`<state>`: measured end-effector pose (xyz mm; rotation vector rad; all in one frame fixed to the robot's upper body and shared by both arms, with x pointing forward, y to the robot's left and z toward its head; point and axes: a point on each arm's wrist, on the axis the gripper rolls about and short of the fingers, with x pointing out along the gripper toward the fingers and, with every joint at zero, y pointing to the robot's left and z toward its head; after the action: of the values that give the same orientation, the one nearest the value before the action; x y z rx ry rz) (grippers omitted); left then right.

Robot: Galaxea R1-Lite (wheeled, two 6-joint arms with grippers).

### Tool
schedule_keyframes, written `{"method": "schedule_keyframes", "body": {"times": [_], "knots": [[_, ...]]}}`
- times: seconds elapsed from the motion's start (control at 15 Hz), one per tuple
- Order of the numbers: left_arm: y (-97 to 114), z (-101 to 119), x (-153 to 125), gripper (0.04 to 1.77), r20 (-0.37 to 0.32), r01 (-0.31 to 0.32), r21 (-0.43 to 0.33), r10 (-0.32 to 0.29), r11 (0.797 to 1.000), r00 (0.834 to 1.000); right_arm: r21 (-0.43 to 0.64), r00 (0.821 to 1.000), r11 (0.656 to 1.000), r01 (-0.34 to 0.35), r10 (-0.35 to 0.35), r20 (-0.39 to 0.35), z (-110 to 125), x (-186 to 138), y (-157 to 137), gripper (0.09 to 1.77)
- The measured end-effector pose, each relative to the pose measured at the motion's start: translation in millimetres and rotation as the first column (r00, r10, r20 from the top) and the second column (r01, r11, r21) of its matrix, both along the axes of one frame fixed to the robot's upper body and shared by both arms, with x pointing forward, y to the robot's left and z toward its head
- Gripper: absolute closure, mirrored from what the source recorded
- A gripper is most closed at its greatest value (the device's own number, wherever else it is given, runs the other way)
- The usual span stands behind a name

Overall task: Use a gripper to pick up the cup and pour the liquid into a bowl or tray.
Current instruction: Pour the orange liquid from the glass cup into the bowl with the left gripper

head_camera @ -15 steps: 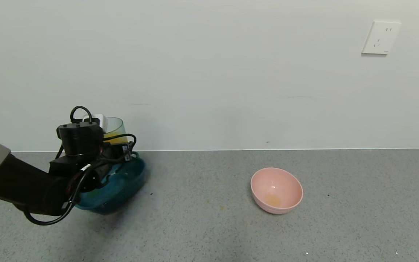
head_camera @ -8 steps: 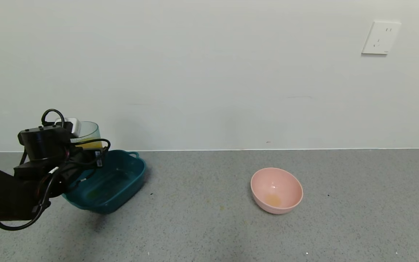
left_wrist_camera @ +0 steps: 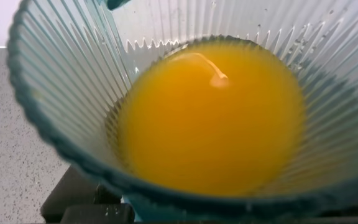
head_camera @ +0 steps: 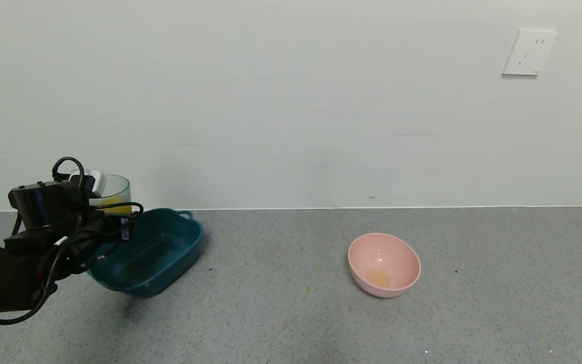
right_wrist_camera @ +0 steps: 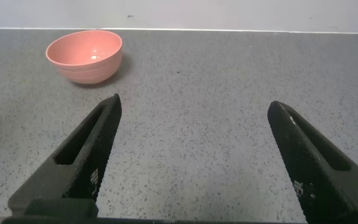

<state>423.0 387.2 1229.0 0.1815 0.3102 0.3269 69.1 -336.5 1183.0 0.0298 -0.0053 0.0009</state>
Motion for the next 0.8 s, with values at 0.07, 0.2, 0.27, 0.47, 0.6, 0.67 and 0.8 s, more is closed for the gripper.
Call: {"method": "schedule_keyframes", "body": {"times": [0.07, 0.2, 0.27, 0.47, 0.6, 0.67, 0.8], "knots": [[-0.1, -0.9, -0.2, 0.51, -0.006, 0.004, 0.007, -0.004, 1.000, 1.000, 0.000, 1.000, 1.000, 0.000, 0.000, 0.000, 0.0, 0.0, 0.0, 0.15], [0.2, -1.9, -0.5, 0.51, -0.018, 0.010, 0.028, -0.010, 1.000, 1.000, 0.000, 1.000, 1.000, 0.000, 0.000, 0.000, 0.0, 0.0, 0.0, 0.15], [0.5, -2.2, -0.8, 0.51, -0.023, 0.014, 0.039, -0.013, 0.999, 1.000, 0.000, 1.000, 1.000, 0.000, 0.000, 0.000, 0.0, 0.0, 0.0, 0.15], [0.3, -3.9, -2.7, 0.51, -0.053, 0.036, 0.091, -0.031, 0.995, 0.998, 0.000, 1.000, 1.000, 0.000, 0.000, 0.000, 0.0, 0.0, 0.0, 0.15], [0.0, -5.3, -4.1, 0.51, -0.070, 0.056, 0.114, -0.049, 0.992, 0.996, 0.000, 1.000, 1.000, 0.000, 0.000, 0.000, 0.0, 0.0, 0.0, 0.15], [0.6, -5.5, -4.5, 0.51, -0.078, 0.067, 0.129, -0.058, 0.989, 0.995, 0.000, 1.000, 1.000, 0.000, 0.000, 0.000, 0.0, 0.0, 0.0, 0.15], [2.6, -6.5, -5.7, 0.51, -0.096, 0.076, 0.160, -0.061, 0.984, 0.993, 0.000, 1.000, 1.000, 0.000, 0.000, 0.000, 0.0, 0.0, 0.0, 0.15]]}}
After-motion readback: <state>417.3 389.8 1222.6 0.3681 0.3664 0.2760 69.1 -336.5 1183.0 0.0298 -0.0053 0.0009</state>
